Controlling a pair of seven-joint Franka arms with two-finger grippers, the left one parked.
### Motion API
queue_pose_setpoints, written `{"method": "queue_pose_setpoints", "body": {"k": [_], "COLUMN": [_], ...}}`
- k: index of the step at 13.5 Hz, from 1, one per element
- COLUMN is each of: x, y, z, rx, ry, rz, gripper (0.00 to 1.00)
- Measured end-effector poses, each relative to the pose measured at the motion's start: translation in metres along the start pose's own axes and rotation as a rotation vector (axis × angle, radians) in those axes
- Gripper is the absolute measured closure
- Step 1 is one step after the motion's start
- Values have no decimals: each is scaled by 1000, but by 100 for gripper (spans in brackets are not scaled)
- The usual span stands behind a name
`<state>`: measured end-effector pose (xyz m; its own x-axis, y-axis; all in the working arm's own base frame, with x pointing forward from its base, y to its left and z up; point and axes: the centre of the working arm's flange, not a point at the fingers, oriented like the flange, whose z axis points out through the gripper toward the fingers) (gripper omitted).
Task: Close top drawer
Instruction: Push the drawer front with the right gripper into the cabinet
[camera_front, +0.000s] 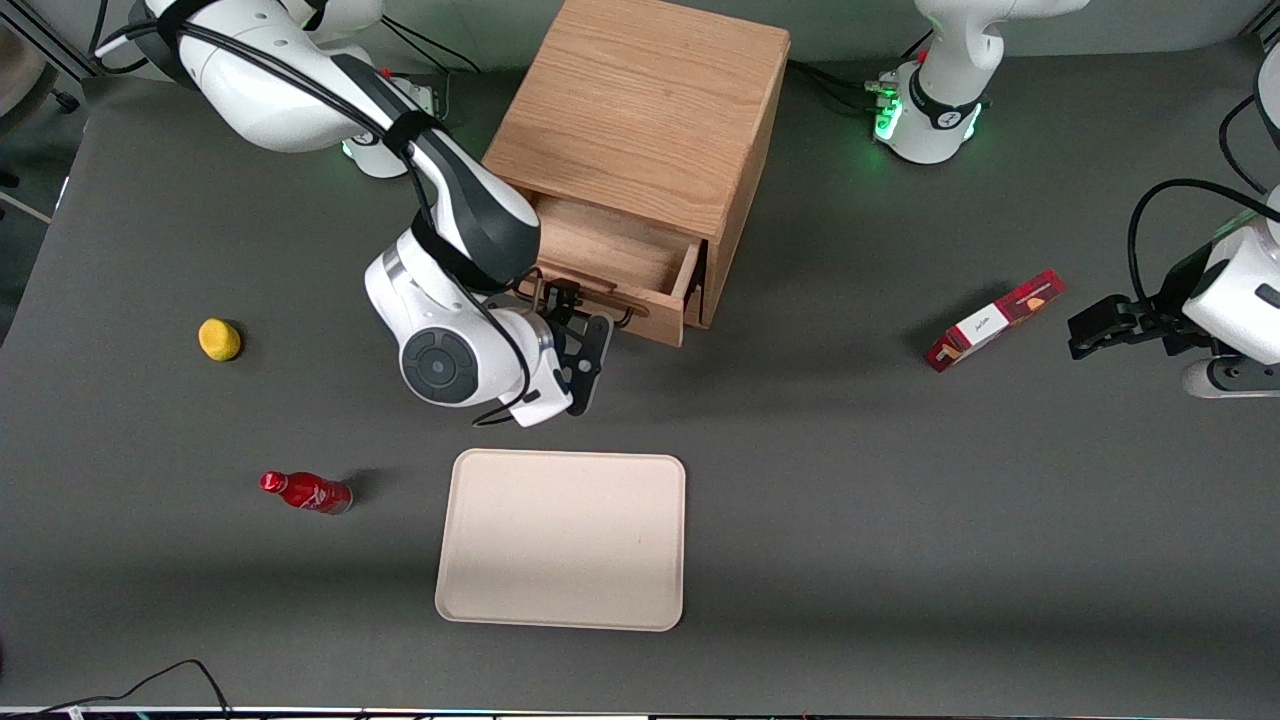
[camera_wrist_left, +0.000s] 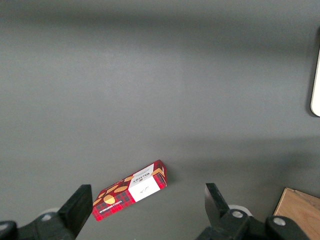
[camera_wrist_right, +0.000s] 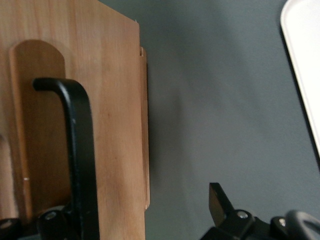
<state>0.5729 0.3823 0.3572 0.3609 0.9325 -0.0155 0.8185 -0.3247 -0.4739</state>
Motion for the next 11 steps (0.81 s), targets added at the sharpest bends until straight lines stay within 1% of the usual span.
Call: {"method": "queue_pose_setpoints", "body": {"k": [5,8,11], "x": [6,15,21], "y": [-24,-41,-58], "z": [10,22,34], "rx": [14,2,7], "ry": [-18,1,-2], "rz": [-11,-16,-15], "gripper": [0,0,0]}}
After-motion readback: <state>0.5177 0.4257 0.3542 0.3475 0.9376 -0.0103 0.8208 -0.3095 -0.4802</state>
